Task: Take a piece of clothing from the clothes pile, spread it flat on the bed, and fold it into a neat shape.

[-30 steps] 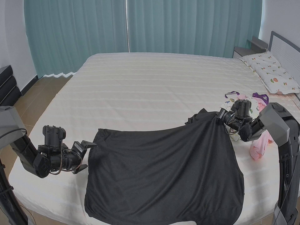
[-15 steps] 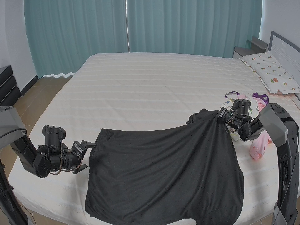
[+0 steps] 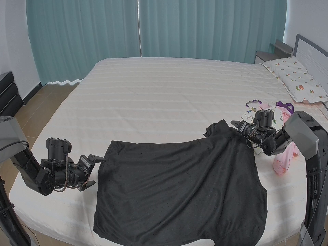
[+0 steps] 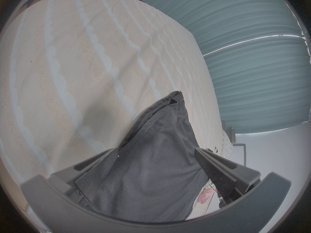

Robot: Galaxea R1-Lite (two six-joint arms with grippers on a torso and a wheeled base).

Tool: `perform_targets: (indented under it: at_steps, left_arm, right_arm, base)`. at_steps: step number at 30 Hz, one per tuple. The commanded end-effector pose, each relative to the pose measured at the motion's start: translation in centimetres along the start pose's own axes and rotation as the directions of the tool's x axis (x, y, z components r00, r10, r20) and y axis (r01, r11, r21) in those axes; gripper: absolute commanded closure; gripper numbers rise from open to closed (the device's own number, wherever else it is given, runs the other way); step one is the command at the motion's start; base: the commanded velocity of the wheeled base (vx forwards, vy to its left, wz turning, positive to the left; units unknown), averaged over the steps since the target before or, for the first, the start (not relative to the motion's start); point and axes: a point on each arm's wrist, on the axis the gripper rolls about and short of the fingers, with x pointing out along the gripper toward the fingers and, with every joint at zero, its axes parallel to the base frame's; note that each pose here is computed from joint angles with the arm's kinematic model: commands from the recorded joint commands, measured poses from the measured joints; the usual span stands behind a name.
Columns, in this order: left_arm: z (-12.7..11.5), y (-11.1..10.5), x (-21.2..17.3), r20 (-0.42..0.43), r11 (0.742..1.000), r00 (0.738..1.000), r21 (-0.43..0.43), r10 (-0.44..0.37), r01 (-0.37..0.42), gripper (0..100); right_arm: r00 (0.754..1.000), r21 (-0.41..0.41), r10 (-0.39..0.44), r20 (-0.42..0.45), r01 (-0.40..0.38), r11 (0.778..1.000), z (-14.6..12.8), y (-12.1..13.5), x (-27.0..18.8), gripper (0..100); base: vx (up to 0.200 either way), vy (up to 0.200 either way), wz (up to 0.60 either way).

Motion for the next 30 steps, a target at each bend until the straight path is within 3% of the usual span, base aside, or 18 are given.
perform_targets:
  at_steps: [1,7,12,26,30]
  left_arm:
    - [-0.2,0.0,-0.6,0.001,1.0,1.0,0.003,-0.005,0.005,0]
    - [-1.2,-0.2,-2.6,-0.001,1.0,1.0,0.02,-0.023,0.023,0]
    - [-3.0,1.4,-4.3,-0.04,0.999,0.999,0.02,0.025,-0.025,0]
    - [-6.8,3.4,-5.8,-0.141,0.993,0.984,0.061,0.109,-0.101,0]
    - [-7.0,3.5,-5.6,-0.142,0.991,0.982,0.063,0.122,-0.114,0]
  right_arm:
    - [1.0,0.012,0.024,0.01,-0.024,1.0,1.9,2.0,-3.5,0]
    - [0.995,0.142,0.007,-0.102,0.008,0.99,0.1,3.6,-11.4,0]
    - [0.983,0.161,-0.03,-0.183,0.06,0.985,-2.7,2.1,-16.1,0]
    - [0.983,0.251,-0.037,-0.182,0.082,0.965,-7.2,-0.8,-22.9,0]
    - [0.978,0.256,-0.043,-0.203,0.096,0.962,-8.0,-1.1,-22.9,0]
  base:
    - [0.0,0.0,0.0]
    - [-0.167,0.0,0.0]
    - [-0.2,0.0,0.0]
    - [-0.2,0.0,0.0]
    - [0.0,0.0,0.0]
